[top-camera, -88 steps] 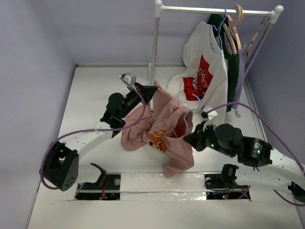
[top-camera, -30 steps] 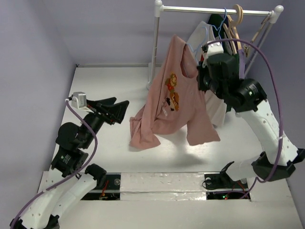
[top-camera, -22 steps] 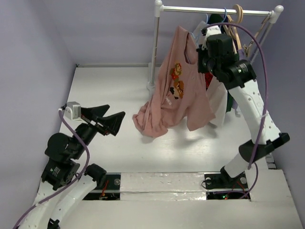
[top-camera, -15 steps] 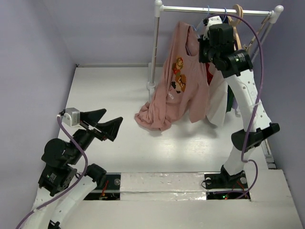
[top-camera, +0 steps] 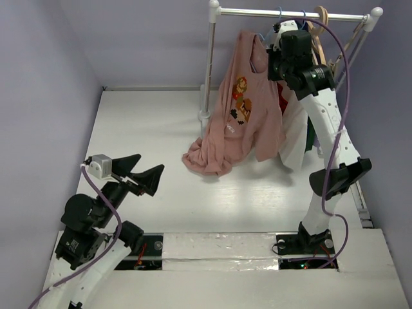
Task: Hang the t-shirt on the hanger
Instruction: Place the hanger at the clothesline.
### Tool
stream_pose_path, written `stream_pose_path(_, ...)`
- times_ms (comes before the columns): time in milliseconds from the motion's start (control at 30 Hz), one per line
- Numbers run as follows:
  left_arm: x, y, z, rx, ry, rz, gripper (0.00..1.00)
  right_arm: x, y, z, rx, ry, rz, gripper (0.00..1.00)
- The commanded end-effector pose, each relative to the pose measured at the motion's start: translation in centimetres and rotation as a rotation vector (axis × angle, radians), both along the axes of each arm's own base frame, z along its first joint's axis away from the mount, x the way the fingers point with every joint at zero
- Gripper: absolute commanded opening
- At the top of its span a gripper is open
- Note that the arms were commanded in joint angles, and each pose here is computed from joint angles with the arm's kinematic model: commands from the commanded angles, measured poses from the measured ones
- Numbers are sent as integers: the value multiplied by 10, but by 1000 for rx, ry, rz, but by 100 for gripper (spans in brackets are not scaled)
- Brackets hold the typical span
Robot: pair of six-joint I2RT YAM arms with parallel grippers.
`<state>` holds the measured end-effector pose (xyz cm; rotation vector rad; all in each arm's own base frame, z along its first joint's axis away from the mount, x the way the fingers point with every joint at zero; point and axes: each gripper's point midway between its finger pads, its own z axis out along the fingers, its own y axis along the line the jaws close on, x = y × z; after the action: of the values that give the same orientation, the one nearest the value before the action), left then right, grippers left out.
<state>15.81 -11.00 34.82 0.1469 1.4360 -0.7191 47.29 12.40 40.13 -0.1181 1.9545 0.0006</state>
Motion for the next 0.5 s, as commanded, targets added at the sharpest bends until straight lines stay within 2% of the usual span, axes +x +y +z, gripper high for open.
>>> stream_pose_path(0,0,-4,6,-18,-31,-16,99,17,3,44,57,-179,3,0)
stream_pose_path(100,3,-9,1,-11,-14,-34,99,23,4,31,49,-157,2,0)
stream_pose_path(133,2,-11,2,-13,-14,-44,99,24,5,14,37,-123,3,0)
stream_pose_path(200,4,-13,-1,-12,-8,-49,99,19,3,20,50,-160,2,0)
stream_pose_path(233,4,-13,-1,-13,-7,-49,99,18,3,0,43,-128,0,0)
stream_pose_path(300,4,-14,0,-19,-7,-55,99,9,1,13,63,-175,7,3)
stream_pose_path(400,4,-14,3,-26,-8,-53,99,0,-4,15,68,-190,-4,23)
stream_pose_path(433,4,-14,4,-27,-7,-53,99,-2,-5,17,68,-197,-7,37)
stream_pose_path(467,4,-14,5,-29,-8,-53,99,-4,-7,18,68,-199,-14,44)
